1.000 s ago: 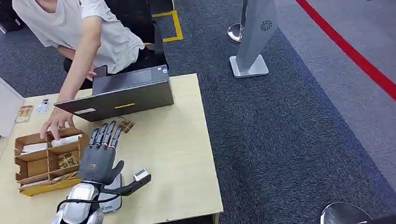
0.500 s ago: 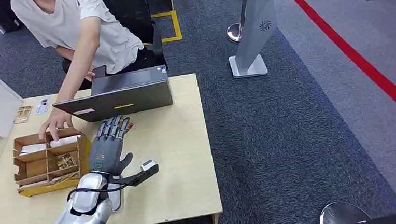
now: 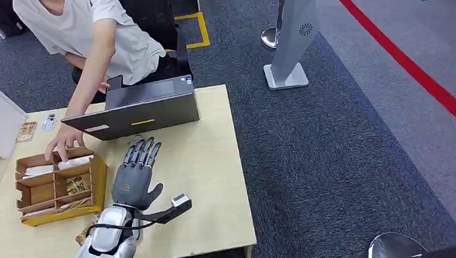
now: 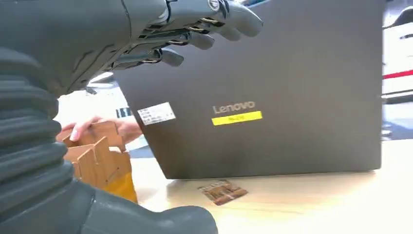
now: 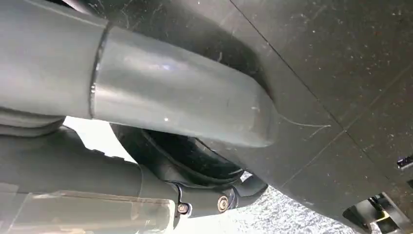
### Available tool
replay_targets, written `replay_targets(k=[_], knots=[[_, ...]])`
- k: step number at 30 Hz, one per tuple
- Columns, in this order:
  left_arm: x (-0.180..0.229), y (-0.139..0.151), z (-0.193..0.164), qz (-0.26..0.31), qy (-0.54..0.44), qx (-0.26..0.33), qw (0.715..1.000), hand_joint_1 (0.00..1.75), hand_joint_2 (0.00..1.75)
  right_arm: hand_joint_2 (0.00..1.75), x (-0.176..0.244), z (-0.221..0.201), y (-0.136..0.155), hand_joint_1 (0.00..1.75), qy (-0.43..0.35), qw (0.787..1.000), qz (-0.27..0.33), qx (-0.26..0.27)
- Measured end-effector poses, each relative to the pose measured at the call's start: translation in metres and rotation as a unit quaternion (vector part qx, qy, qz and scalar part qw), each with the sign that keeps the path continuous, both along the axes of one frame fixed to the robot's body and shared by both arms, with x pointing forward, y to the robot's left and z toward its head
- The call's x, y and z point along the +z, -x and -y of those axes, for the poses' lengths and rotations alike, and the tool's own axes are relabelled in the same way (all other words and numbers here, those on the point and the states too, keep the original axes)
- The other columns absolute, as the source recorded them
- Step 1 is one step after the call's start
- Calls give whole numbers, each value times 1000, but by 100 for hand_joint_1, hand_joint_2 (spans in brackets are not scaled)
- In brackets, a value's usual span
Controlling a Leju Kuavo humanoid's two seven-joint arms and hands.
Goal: Pass the card to the sensor for recognition and then transmit it.
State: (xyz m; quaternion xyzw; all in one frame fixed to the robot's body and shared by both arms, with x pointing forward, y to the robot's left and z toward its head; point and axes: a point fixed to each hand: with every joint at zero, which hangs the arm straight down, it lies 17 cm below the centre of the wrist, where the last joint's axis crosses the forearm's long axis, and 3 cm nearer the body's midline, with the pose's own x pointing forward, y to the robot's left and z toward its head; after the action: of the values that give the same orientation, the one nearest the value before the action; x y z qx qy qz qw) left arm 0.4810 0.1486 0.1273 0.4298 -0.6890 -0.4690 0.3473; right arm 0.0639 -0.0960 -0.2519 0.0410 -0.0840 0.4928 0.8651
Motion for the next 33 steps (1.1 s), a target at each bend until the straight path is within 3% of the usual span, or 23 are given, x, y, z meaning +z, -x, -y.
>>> replay_targets(k=[17,33], knots=[[-7,42,-18,7,18,-4,1000,0,175,0,0,-3,1,0,-9,1000,8,17],[-8,55,-53,12,28,32,999,0,175,0,0,-3,1,0,-13,999,12,35]])
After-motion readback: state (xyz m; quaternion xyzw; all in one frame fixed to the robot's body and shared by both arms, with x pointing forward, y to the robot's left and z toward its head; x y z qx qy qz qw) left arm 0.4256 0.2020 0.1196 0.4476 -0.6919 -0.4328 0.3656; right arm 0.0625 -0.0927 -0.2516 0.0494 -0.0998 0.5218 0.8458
